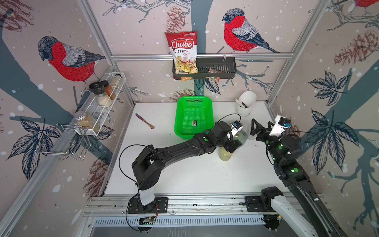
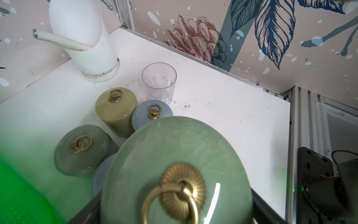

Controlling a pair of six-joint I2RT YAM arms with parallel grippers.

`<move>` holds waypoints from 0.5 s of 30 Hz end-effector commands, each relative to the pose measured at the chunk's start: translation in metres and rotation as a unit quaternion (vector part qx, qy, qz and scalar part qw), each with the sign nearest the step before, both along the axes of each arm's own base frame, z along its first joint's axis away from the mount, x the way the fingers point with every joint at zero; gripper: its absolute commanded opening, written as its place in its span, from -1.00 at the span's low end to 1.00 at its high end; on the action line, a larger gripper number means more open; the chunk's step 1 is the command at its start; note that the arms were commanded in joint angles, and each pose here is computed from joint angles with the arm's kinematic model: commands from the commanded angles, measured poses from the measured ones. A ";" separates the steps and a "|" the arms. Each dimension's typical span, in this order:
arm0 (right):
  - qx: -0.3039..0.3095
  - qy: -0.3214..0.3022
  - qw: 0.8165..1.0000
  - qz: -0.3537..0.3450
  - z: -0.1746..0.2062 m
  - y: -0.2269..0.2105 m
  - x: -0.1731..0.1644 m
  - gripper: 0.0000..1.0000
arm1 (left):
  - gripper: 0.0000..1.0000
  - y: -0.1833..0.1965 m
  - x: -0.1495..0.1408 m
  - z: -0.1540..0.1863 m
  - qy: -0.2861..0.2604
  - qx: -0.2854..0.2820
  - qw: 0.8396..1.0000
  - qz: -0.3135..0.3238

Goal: Take the tea canister out of the basket
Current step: Place the tea canister at the center of the board.

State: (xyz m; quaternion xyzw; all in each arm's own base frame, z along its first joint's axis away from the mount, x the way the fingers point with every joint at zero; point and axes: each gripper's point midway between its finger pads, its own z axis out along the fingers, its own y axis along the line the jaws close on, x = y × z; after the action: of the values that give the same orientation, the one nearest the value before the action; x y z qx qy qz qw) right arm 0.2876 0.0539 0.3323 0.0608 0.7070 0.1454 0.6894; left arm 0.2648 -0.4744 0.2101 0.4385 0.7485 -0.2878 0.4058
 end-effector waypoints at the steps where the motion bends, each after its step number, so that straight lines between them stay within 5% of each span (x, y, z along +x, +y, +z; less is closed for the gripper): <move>1: 0.023 -0.019 0.998 -0.052 0.013 -0.021 -0.004 0.99 | -1.00 -0.024 0.001 0.024 -0.032 -0.065 0.997 -0.004; 15: 0.083 0.007 0.988 -0.132 -0.003 -0.077 0.007 0.99 | -1.00 -0.061 -0.010 -0.028 -0.029 -0.043 0.999 -0.012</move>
State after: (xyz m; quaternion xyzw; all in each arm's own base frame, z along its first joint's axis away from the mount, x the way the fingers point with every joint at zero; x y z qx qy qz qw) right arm 0.2930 -0.0257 0.3270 0.2075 0.6897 0.0778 0.6893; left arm 0.2452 -0.5190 0.1545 0.4633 0.7433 -0.2830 0.3909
